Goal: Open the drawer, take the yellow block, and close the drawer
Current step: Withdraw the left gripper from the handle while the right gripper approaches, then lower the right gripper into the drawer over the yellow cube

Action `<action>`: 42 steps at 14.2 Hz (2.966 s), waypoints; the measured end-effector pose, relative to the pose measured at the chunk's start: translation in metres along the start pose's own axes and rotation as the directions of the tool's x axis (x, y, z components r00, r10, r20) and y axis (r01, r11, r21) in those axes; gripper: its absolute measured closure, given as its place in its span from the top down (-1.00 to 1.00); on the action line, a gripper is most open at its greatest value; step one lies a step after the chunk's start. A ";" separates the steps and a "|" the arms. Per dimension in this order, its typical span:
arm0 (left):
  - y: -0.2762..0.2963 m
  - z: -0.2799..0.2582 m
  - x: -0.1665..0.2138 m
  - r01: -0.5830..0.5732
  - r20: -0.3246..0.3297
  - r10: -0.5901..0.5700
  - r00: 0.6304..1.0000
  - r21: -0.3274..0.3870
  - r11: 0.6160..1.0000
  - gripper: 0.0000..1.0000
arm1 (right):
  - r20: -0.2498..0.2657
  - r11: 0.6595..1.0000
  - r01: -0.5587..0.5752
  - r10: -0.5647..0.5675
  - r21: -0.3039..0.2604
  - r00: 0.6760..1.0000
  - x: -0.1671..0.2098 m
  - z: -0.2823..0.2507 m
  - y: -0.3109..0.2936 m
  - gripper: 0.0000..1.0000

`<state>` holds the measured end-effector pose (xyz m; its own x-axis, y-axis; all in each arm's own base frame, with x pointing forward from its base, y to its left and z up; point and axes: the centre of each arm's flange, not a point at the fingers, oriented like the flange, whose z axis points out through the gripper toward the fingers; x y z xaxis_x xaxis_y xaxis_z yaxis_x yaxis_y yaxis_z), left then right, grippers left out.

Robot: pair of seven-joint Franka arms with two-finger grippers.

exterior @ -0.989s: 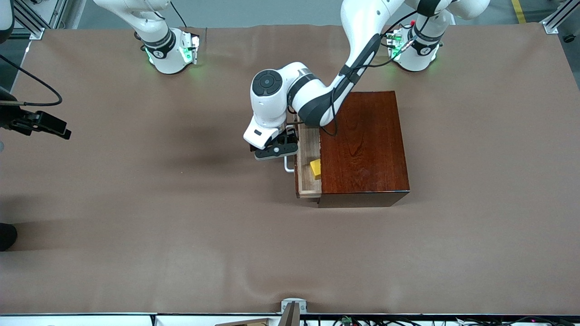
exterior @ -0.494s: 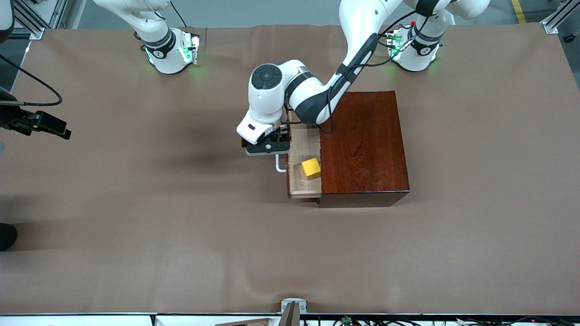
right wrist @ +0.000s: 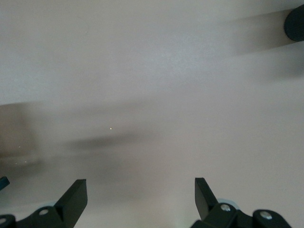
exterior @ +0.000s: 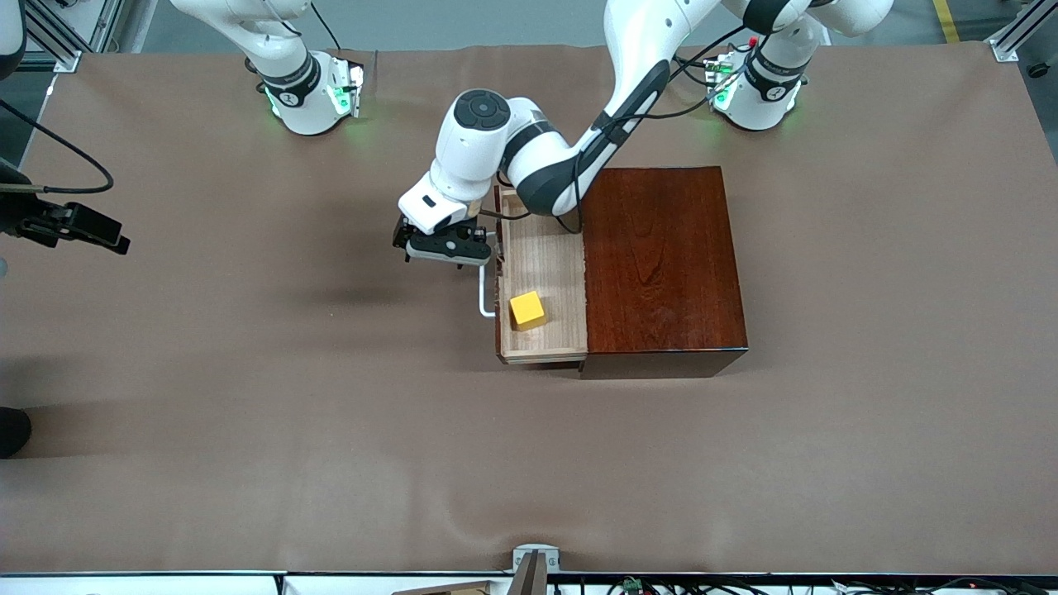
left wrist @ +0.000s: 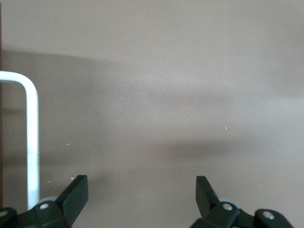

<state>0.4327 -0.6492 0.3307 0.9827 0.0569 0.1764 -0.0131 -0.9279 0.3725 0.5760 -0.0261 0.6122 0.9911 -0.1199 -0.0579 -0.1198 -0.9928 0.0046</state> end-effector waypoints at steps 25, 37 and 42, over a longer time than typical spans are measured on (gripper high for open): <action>-0.307 -0.336 0.227 0.069 0.027 -0.082 0.996 0.333 0.940 1.00 | 0.078 0.834 -0.547 0.542 0.077 0.837 -0.047 0.061 -0.298 1.00; -0.451 -0.463 0.213 -0.082 0.213 -0.002 0.977 0.387 0.918 1.00 | 0.206 0.086 -0.993 0.973 0.086 0.102 -0.088 0.191 -0.487 1.00; -0.459 -0.467 0.210 -0.087 0.228 -0.004 0.974 0.389 0.917 1.00 | 0.206 0.074 -0.993 0.974 0.096 0.092 -0.075 0.247 -0.500 1.00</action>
<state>0.5583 -0.0390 0.6223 0.9990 -0.0248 -0.0379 -0.0259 -0.9993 -0.0286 0.5471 0.4794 0.3681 -0.0371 -0.9778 -0.2064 -0.9982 0.0458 -0.0375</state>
